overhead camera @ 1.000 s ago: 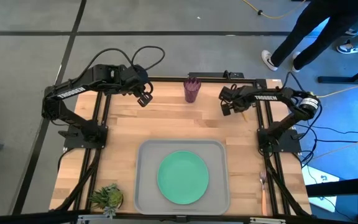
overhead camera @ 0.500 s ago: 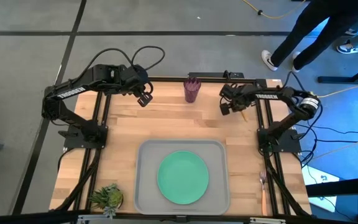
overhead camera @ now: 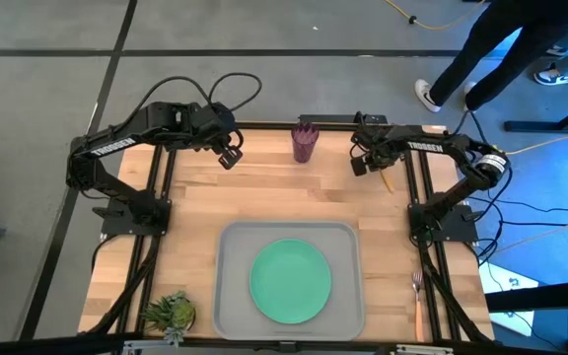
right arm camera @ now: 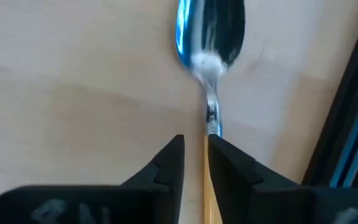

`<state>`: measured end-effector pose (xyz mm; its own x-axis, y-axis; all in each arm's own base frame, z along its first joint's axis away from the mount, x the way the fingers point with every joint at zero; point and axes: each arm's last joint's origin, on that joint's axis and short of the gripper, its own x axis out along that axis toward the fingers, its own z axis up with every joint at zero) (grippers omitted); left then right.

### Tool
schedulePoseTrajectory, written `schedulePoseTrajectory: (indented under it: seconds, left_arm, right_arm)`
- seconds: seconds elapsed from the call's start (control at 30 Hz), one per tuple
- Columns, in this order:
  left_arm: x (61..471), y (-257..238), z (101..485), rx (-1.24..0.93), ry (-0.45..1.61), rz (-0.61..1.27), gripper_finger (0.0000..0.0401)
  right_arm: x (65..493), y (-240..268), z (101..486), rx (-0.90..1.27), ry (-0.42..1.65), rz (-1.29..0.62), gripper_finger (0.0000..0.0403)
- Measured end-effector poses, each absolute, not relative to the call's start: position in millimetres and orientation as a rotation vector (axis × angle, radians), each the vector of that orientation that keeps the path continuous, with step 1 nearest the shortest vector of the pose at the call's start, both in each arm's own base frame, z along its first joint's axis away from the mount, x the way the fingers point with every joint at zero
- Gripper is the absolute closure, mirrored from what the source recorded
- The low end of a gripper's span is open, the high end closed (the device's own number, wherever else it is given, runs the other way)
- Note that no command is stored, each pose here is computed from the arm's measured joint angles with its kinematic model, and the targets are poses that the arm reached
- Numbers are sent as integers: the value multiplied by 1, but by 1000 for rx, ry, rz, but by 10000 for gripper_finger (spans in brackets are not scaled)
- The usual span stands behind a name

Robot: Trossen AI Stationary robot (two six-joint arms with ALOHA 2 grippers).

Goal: Pick and place plate/cup/fork/spoon on tray
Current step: Put the orange spoon on the gray tray to the right of the green plate

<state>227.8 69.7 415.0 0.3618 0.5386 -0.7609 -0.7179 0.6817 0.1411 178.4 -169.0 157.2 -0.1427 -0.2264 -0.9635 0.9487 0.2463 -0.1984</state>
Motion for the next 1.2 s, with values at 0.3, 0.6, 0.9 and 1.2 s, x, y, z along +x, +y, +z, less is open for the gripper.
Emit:
schedulePoseTrajectory:
  seconds: [0.3,0.6,0.9,1.2]
  left_arm:
    - [228,70,415,-236,880,821,348]
    - [228,70,415,-236,881,821,348]
    - [228,70,415,-236,881,821,348]
    - [228,70,415,-236,881,821,348]
  right_arm:
    - [170,-190,165,830,1251,-1131,326]
    - [158,-200,164,908,1236,-1124,326]
    - [156,-199,159,930,1283,-1129,326]
    - [157,-202,147,907,1345,-1159,326]
